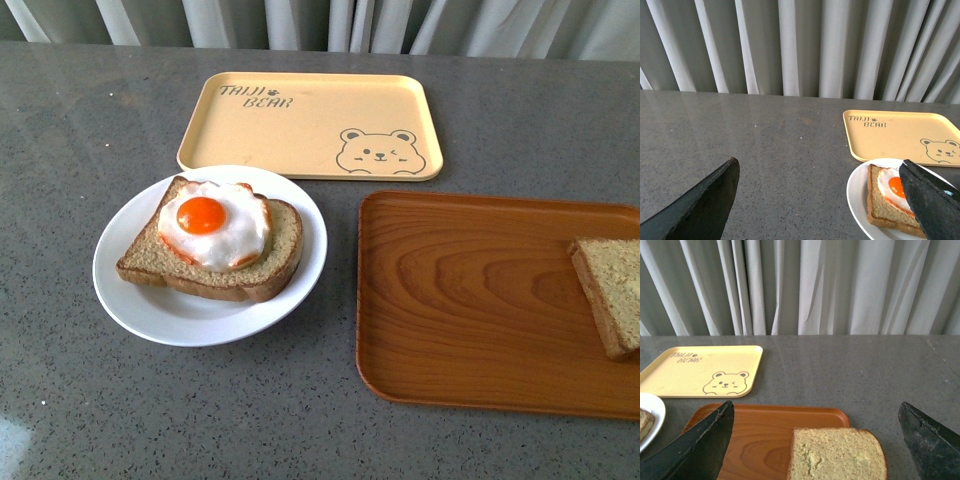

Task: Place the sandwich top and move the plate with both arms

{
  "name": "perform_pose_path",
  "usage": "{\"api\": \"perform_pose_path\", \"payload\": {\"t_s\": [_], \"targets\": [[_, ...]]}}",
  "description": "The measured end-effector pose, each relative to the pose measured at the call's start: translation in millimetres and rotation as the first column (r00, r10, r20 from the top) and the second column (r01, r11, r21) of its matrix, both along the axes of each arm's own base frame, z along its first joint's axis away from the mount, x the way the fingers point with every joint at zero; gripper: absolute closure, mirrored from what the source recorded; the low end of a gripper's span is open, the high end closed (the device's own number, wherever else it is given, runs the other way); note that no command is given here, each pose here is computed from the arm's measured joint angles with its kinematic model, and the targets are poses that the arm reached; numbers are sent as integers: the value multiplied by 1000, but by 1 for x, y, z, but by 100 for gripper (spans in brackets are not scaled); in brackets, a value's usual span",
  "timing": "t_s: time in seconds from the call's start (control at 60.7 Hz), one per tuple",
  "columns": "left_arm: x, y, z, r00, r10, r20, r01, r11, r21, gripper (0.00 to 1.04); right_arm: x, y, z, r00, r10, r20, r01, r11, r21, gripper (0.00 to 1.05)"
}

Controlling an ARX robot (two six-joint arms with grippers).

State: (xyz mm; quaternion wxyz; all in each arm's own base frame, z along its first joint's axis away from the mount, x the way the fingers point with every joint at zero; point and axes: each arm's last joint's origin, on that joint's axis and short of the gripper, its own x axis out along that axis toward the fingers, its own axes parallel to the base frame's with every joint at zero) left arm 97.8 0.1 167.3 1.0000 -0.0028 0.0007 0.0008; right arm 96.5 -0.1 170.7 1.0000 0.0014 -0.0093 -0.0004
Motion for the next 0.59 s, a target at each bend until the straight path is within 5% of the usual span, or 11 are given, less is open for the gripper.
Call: {"api": "perform_pose_path", "payload": {"t_s": [0.593], "targets": [[0,0,0,1000,0,0,0,1000,0,9,0,0,0,1000,0,0,0,1000,0,9]]}}
